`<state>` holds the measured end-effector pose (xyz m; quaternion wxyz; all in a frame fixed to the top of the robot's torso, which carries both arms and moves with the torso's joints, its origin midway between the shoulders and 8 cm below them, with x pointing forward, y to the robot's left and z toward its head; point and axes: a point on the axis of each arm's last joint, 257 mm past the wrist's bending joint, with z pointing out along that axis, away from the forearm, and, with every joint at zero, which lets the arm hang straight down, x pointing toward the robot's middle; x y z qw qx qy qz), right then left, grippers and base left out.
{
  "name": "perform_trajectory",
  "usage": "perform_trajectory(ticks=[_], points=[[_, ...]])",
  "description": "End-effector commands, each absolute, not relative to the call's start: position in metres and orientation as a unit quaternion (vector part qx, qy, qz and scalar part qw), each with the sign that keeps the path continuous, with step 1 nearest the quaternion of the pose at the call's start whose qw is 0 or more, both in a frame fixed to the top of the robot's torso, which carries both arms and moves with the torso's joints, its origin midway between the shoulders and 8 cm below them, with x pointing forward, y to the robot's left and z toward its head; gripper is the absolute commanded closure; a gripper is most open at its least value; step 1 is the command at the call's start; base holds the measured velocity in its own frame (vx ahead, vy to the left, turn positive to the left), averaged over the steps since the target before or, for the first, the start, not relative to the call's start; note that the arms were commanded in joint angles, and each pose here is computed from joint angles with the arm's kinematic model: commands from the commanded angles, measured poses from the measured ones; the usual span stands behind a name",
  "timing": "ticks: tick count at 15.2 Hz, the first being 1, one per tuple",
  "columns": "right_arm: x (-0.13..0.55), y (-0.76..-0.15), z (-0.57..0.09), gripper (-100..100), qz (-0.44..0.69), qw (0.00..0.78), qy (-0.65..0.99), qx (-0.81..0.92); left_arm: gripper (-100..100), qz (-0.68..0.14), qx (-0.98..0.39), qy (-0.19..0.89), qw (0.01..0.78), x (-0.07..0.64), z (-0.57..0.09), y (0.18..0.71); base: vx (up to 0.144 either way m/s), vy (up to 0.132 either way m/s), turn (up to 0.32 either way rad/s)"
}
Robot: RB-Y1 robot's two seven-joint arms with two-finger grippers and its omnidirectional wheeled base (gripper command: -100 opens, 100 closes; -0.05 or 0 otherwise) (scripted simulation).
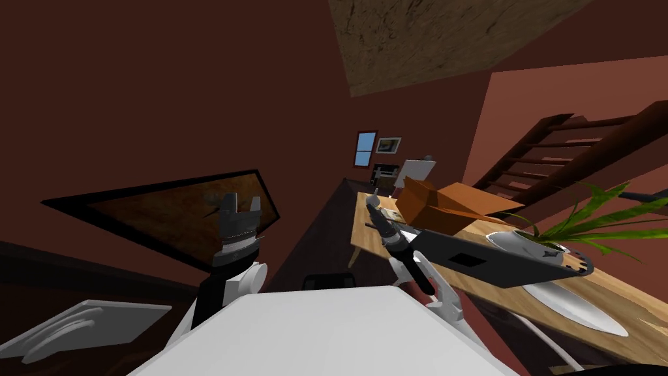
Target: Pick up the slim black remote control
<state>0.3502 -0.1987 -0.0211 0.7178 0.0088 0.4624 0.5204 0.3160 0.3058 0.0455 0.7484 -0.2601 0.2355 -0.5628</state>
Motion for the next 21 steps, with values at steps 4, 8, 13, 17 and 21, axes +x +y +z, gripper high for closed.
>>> perform_trajectory(ticks=[4, 8, 13, 17, 21], points=[[0.361, -0.188, -0.078, -100, 0.492, 0.687, 0.533, -0.037, 0, -0.563, -0.260, 0.235, 0.748, 0.316, 0.046, 0.306, 0.077, 0.128, 0.148], [0.367, -0.193, -0.113, -100, 0.473, 0.669, 0.571, -0.050, 0, -0.563, -0.260, 0.236, 0.748, 0.316, 0.046, 0.306, 0.087, 0.091, 0.129], [0.369, -0.199, -0.166, -100, 0.440, 0.634, 0.630, -0.085, 0, -0.563, -0.260, 0.236, 0.748, 0.316, 0.046, 0.306, 0.081, 0.067, 0.137], [0.368, -0.210, -0.200, -100, 0.418, 0.612, 0.664, -0.099, 0, -0.563, -0.260, 0.236, 0.748, 0.316, 0.046, 0.306, 0.051, 0.038, 0.092], [0.359, -0.227, -0.252, -100, 0.380, 0.570, 0.715, -0.137, 0, -0.563, -0.260, 0.236, 0.749, 0.316, 0.046, 0.306, 0.064, 0.034, 0.128]])
